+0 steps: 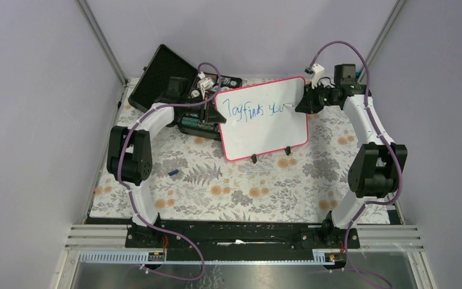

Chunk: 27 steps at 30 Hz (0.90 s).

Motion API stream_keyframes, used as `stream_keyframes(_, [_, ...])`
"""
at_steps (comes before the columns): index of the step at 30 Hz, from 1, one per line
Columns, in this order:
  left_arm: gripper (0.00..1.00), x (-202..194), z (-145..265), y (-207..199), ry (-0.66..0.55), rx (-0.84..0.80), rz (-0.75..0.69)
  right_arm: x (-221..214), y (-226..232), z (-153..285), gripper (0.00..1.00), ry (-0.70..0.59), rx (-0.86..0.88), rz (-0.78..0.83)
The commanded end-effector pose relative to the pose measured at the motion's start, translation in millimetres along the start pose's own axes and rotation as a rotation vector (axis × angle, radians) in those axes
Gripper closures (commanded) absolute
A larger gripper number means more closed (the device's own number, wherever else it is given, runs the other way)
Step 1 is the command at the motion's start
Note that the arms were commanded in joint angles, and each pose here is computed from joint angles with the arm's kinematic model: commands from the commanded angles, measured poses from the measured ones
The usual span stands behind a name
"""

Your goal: Write a sentence on the whiteboard

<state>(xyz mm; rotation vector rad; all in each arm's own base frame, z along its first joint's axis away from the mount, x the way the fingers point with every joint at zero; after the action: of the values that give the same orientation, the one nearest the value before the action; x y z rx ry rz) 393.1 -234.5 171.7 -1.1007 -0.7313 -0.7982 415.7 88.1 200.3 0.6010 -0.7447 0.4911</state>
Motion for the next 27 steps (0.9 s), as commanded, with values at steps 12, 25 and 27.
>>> stream_keyframes(12, [1.00, -12, -6, 19, 0.052, 0.086, -0.088, -18, -2, 1, 1.00, 0.034, -0.015, 0.017])
stream_keyframes(25, [1.00, -13, -6, 19, 0.053, 0.088, -0.087, -13, -6, 19, 1.00, 0.036, -0.046, 0.034])
stream_keyframes(27, [1.00, -12, -6, 18, 0.051, 0.086, -0.087, -8, 0, 22, 1.00, 0.020, -0.028, 0.034])
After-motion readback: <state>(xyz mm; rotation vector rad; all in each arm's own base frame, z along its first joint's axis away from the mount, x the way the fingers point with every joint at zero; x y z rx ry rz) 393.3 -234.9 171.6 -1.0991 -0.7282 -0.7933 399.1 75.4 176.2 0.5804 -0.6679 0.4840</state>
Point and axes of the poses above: each gripper's point midway between its finger pads, its own z axis back along the fingers, its own y axis along the line the jaws close on, x = y × z, the point moved 1 cm from there along z, back along the fingers, and after that the axes turned 5 degrees about -z, right-handed, at the moved point
